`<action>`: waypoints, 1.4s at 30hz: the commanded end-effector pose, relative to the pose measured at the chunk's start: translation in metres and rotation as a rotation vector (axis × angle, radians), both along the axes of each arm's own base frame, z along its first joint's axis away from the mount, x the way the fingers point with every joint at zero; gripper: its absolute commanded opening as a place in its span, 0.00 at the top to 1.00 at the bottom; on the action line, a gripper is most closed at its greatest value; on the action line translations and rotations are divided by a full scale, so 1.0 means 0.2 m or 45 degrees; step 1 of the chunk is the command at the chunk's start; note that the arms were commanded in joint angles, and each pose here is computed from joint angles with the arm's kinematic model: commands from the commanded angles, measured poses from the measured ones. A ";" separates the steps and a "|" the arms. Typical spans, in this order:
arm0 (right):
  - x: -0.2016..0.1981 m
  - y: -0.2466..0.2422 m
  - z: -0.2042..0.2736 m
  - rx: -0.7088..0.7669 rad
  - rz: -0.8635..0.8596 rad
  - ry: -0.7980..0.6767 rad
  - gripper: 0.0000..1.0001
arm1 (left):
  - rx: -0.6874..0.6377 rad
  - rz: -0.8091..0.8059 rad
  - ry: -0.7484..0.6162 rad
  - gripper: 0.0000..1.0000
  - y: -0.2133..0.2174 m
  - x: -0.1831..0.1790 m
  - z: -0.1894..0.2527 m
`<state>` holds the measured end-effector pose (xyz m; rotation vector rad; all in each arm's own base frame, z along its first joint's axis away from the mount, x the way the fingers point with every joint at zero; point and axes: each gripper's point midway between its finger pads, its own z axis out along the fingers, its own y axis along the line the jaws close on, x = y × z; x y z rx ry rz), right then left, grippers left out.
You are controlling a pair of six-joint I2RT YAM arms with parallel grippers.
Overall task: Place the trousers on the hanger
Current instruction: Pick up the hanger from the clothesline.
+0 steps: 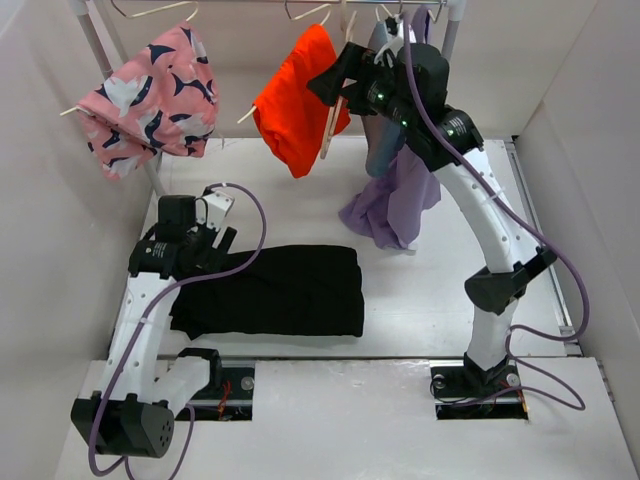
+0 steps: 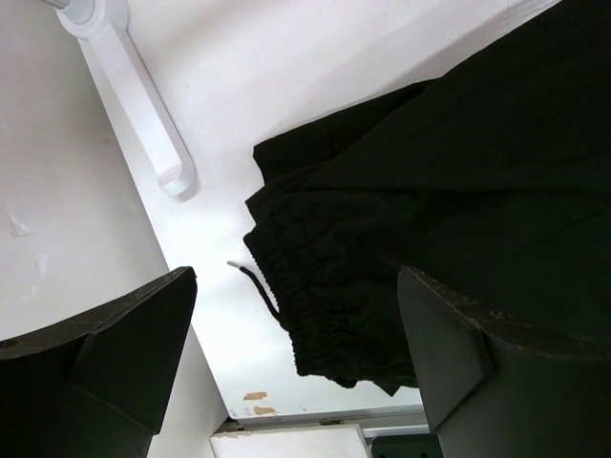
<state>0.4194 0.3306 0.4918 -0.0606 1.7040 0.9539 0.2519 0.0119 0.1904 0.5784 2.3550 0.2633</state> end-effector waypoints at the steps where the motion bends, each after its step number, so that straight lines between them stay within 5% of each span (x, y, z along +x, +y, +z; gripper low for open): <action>1: 0.04 -0.09 0.20 0.126 -0.082 -0.119 0.06 | -0.010 0.024 -0.064 0.16 0.01 0.00 0.05; 8: 0.11 0.02 0.08 0.120 0.059 -0.118 0.43 | 0.018 0.032 -0.065 0.16 0.03 0.00 0.03; 19: 0.14 0.04 0.00 0.139 0.088 -0.071 0.44 | 0.027 0.040 -0.064 0.16 0.04 -0.01 0.01; 24: 0.16 0.07 -0.04 0.143 0.100 -0.054 0.91 | 0.036 0.048 -0.053 0.16 0.05 -0.02 -0.01; 26: 0.16 0.07 -0.04 0.143 0.100 -0.054 1.00 | 0.052 0.047 -0.064 0.16 0.06 -0.02 0.01; 42: -0.17 0.06 0.19 0.115 0.248 -0.291 1.00 | 0.031 0.047 -0.099 0.16 0.04 0.00 0.05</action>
